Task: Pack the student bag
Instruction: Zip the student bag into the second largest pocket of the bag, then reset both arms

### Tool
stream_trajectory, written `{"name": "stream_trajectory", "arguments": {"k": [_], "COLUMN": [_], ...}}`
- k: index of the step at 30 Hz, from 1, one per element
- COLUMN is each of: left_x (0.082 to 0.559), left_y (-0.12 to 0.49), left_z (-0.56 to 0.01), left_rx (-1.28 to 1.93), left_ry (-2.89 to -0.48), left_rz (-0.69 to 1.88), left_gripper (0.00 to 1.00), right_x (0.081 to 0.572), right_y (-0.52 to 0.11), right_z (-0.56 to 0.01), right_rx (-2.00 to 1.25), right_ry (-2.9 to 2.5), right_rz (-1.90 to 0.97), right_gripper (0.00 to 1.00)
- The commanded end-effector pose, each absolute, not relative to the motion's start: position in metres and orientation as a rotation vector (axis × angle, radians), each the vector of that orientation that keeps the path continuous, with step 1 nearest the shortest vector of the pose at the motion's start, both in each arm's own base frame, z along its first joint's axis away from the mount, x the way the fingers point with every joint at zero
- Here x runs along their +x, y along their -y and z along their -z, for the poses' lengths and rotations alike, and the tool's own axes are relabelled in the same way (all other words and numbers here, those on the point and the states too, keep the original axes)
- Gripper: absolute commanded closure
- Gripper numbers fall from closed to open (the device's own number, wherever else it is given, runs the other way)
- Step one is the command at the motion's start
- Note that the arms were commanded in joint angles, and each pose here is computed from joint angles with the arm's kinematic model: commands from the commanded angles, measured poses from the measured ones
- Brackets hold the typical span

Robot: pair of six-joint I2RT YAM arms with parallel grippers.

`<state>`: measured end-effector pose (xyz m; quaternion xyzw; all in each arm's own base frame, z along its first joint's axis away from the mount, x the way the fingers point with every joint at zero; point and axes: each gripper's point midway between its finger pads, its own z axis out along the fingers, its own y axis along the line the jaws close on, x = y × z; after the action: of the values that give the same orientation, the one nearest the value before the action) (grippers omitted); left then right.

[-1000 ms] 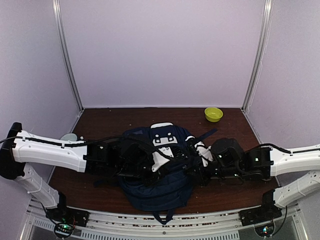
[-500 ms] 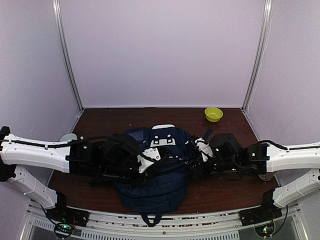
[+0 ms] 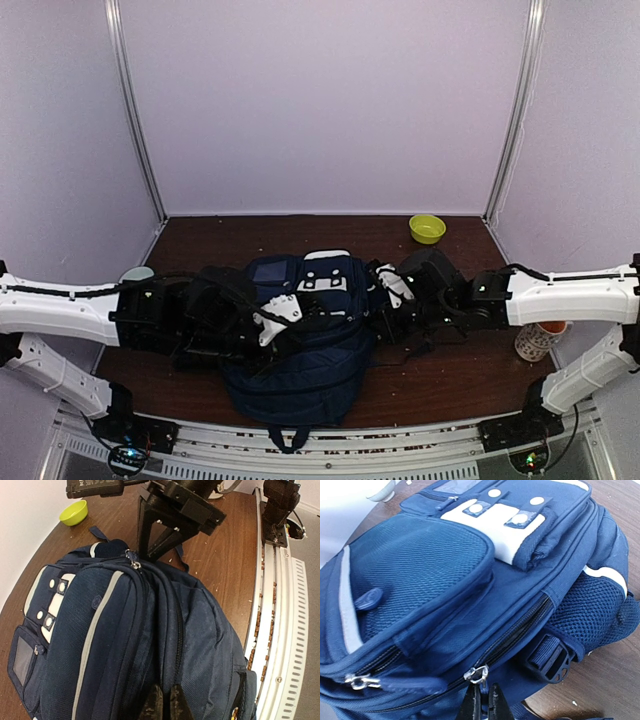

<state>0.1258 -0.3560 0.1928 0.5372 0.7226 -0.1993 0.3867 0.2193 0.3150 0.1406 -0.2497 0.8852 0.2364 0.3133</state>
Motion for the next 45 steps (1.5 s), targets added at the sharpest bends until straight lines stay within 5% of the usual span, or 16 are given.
{"name": "stream_trajectory", "arguments": {"k": [1, 6, 8, 14, 19, 23, 35, 45], "left_x": [0.129, 0.13, 0.13, 0.133, 0.145, 0.165, 0.299, 0.35], "left_y": [0.35, 0.356, 0.358, 0.363, 0.363, 0.35, 0.187, 0.041], "left_z": [-0.208, -0.206, -0.206, -0.213, -0.218, -0.228, -0.247, -0.242], "left_rx": [1.309, 1.316, 1.314, 1.293, 1.261, 1.185, 0.443, -0.062], "left_ry": [-1.834, -1.838, -1.835, -1.816, -1.827, -1.844, -2.037, -2.042], "left_rz": [0.519, 0.519, 0.525, 0.529, 0.49, 0.448, -0.166, -0.564], "left_gripper": [1.0, 0.98, 0.84, 0.49, 0.35, 0.03, 0.02, 0.02], "right_x": [0.246, 0.244, 0.242, 0.24, 0.246, 0.255, 0.286, 0.304], "right_y": [-0.286, -0.286, -0.285, -0.277, -0.265, -0.249, -0.157, -0.048], "right_z": [-0.135, -0.14, -0.145, -0.167, -0.194, -0.218, -0.287, -0.315], "right_rx": [-0.567, -0.589, -0.601, -0.616, -0.587, -0.537, -0.224, 0.232], "right_ry": [-2.364, -2.349, -2.336, -2.284, -2.213, -2.148, -1.918, -1.746], "right_rz": [-0.416, -0.425, -0.435, -0.433, -0.39, -0.338, -0.111, 0.209], "right_gripper": [1.0, 1.0, 1.0, 0.58, 0.28, 0.09, 0.0, 0.0]}}
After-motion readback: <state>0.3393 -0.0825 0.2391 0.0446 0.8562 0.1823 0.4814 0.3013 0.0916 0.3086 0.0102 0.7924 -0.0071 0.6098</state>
